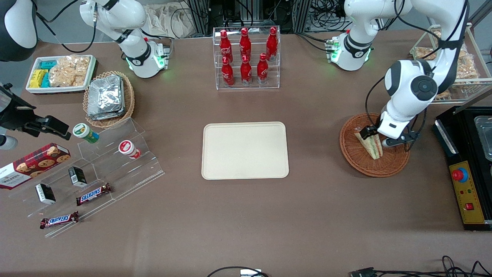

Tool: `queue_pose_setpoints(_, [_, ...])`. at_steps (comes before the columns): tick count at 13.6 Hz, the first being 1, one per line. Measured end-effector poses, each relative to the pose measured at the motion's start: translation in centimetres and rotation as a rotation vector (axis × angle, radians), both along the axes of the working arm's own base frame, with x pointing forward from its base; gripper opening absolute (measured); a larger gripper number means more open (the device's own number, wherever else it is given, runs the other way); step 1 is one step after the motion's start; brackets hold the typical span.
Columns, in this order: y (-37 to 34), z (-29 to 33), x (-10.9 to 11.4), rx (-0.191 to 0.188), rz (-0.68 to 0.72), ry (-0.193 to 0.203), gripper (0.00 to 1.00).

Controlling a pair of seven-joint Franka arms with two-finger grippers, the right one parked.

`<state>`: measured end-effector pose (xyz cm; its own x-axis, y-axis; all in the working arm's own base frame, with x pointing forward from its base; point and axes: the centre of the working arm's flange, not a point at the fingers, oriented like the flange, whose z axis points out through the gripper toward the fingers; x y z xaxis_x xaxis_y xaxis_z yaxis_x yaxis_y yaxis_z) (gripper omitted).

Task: Place sandwich from basket to tray
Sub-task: 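Close the left gripper on the sandwich and lift it from the basket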

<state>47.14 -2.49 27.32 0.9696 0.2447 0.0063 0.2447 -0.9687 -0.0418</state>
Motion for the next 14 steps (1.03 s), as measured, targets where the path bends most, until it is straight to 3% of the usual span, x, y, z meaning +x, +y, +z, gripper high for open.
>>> queue_pose_setpoints(5, [0.0,-2.9,0.0,-0.005,0.000,0.011,1.00])
queue_pose_setpoints(6, [0.0,-3.2,0.0,-0.004,-0.002,0.014,0.93])
queue_pose_setpoints(7, [0.0,-3.5,0.0,-0.001,-0.008,0.016,0.93])
queue_pose_setpoints(8, [0.0,-3.5,0.0,0.002,-0.012,0.017,0.87])
queue_pose_setpoints(12, [0.0,-3.3,0.1,0.005,-0.018,0.010,0.45])
queue_pose_setpoints(14, [0.1,-2.7,0.0,0.009,-0.017,0.022,0.34])
